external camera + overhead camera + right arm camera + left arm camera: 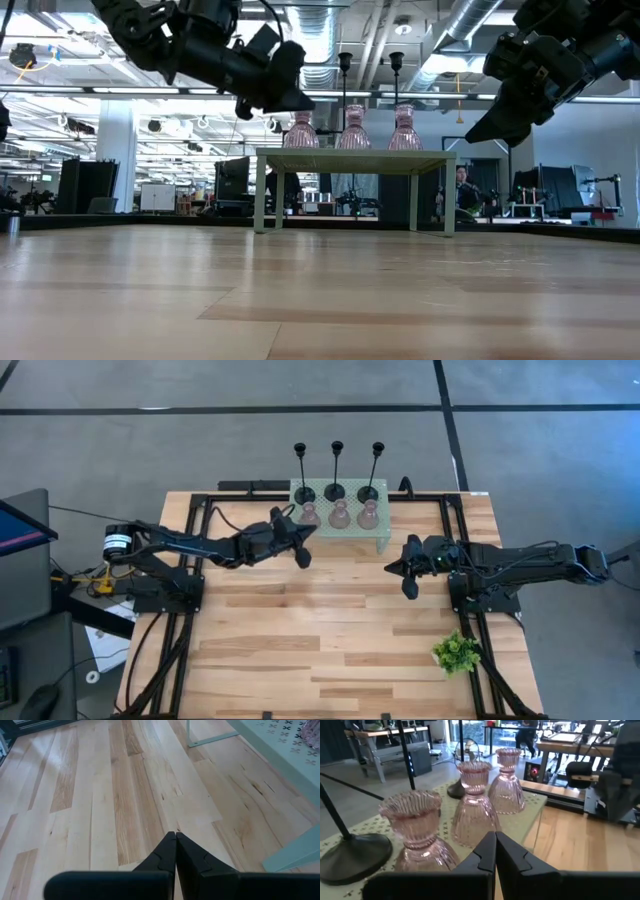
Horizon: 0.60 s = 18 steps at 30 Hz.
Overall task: Pick & Place candle stick holders
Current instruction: Put the purple vase candle holder on the shelf
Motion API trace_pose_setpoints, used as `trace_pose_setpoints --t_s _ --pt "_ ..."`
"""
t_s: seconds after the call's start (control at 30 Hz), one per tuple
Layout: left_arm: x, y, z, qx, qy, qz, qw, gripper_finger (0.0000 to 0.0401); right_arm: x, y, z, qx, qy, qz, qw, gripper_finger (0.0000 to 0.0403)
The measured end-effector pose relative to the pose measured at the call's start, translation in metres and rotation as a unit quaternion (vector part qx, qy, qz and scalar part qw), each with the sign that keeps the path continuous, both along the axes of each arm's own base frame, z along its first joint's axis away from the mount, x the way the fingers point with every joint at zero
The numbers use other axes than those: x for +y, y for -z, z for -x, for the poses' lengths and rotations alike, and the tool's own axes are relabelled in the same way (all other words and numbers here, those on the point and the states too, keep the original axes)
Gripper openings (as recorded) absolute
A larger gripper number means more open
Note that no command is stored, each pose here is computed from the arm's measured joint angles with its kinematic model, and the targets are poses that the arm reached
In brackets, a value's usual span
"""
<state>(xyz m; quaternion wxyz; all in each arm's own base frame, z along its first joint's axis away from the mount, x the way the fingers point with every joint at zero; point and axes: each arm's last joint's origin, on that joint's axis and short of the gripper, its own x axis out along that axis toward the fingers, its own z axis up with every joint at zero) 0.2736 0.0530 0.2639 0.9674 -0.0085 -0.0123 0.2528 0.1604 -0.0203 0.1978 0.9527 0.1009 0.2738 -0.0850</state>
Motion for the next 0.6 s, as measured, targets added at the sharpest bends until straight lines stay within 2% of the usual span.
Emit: trace_pose_setpoints --t_s 0.6 --pt "0.01 -0.0028 0.0031 -0.012 -0.057 -0.005 0.998 0.0005 0.0 0.0 0.0 0.0 0.0 0.0 1.0 0.0"
